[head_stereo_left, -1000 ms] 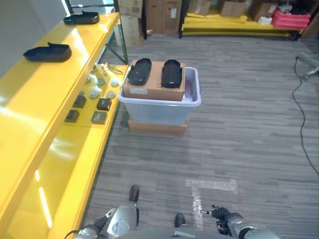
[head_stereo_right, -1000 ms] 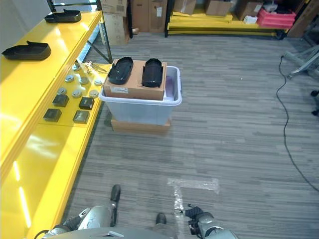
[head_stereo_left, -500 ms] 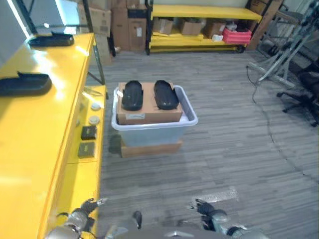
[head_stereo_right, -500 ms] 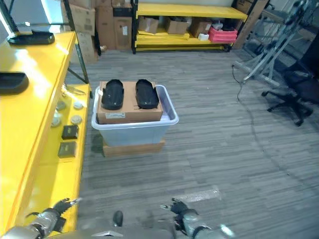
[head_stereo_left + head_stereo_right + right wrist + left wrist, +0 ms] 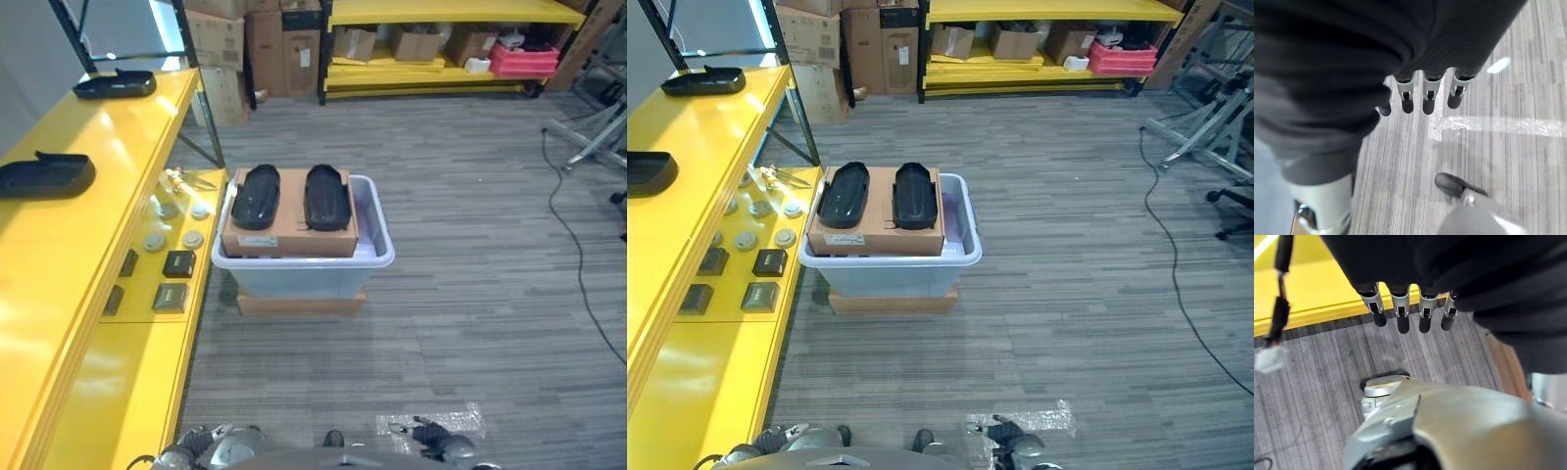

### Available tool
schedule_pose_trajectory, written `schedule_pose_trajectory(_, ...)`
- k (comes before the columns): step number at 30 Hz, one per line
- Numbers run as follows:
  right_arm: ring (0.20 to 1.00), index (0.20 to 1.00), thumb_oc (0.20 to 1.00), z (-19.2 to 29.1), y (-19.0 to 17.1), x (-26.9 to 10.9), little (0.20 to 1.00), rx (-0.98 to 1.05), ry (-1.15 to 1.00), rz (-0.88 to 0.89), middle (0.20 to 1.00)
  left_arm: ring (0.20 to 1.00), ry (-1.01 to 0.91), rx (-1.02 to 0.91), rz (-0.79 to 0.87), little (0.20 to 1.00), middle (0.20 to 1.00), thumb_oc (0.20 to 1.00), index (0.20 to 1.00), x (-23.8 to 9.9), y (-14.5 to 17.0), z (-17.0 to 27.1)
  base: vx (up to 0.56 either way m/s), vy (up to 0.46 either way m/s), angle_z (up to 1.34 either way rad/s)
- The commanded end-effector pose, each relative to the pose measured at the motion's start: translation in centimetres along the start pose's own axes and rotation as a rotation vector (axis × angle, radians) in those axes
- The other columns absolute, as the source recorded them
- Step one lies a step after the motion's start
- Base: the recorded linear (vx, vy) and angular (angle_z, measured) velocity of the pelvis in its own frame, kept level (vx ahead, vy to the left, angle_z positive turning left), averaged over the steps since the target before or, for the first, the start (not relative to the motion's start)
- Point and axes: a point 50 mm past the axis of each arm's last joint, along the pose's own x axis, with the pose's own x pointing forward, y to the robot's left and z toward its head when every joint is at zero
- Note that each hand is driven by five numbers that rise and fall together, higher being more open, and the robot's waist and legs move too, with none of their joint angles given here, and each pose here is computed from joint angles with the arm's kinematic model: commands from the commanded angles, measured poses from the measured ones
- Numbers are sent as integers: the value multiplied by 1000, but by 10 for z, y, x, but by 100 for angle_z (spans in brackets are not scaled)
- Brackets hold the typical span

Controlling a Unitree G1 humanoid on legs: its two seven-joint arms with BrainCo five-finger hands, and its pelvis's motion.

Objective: Move parts from the plastic box to the shelf.

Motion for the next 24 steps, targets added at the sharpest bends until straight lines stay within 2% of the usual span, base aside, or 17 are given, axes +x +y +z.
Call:
schedule_pose_trajectory(1,1000,1000,1000,11,-21,0,1000,10,-19,-71,1000,1000,-63,19,3,1000,1000,1000,1000,3,1,24,244,-94,-22)
schedule_pose_trajectory(5,1000,1000,1000,23,-23,1,1000,5,-59,-81,1000,1000,-35,14,12,1000,1000,1000,1000,2,4,15,176,-10,-45)
schedule_pose_trajectory(9,1000,1000,1000,30,-9,3,1000,-11,-84,-36,1000,1000,-19,18,32,1000,1000,1000,1000,1,13,11,169,43,-30)
schedule_pose_trajectory(15,1000,1000,1000,42,11,5,1000,26,-126,24,1000,1000,-65,19,75,1000,1000,1000,1000,2,27,27,144,86,-2)
schedule_pose_trajectory(24,1000,1000,1000,30,7,4,1000,47,-98,2,1000,1000,-95,68,88,1000,1000,1000,1000,3,31,36,241,-167,23)
